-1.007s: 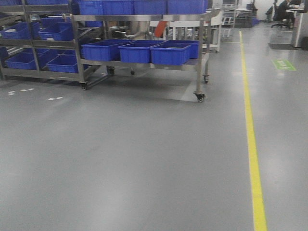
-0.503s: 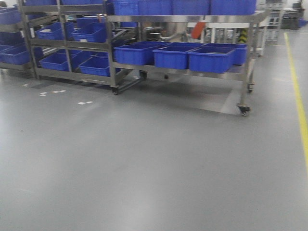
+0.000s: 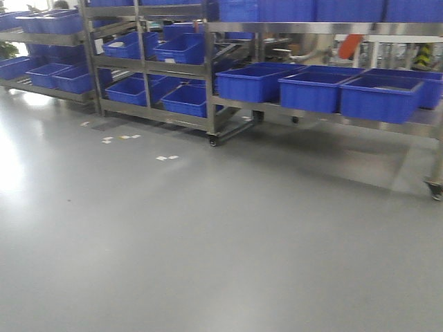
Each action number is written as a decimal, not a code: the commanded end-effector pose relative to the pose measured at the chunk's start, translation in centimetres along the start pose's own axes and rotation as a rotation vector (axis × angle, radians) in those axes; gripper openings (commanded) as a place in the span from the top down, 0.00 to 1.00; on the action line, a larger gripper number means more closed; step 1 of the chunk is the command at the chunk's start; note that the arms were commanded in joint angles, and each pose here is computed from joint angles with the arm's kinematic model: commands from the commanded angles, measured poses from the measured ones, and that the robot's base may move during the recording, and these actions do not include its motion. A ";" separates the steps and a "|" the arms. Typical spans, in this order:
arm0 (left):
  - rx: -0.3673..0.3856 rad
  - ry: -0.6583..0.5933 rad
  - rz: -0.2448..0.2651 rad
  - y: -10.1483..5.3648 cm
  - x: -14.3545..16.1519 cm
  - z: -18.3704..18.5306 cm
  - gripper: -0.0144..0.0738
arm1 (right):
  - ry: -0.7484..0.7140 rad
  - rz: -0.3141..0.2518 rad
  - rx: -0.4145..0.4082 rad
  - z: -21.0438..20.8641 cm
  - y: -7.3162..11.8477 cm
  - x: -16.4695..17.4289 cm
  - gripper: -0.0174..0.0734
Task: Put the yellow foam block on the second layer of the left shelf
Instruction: 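Drive the base to the shelf rack of blue bins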
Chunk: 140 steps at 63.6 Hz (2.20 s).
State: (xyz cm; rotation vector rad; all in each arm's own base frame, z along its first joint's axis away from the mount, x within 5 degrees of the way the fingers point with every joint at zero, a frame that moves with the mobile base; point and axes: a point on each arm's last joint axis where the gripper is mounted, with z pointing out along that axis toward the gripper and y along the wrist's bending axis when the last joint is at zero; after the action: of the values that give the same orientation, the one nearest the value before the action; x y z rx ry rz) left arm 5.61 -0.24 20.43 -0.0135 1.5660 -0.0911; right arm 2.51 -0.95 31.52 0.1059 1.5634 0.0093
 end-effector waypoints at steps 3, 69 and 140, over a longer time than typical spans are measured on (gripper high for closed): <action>0.019 -0.069 -0.011 -0.1 0.1 0.0 0.68 | -0.087 -0.020 -0.014 0.0 0.2 -1.5 0.48; 0.019 -0.069 -0.011 -0.1 0.1 0.0 0.68 | -0.086 -0.020 -0.014 0.0 0.2 -1.5 0.48; 0.019 -0.069 -0.011 -0.1 0.1 0.0 0.68 | -0.086 -0.020 -0.014 0.0 0.2 -1.5 0.48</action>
State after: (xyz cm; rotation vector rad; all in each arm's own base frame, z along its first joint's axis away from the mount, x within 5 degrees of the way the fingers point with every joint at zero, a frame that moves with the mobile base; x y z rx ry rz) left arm 5.61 -0.24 20.43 -0.0135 1.5660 -0.0911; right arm 2.51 -0.96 31.50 0.1064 1.5651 0.0089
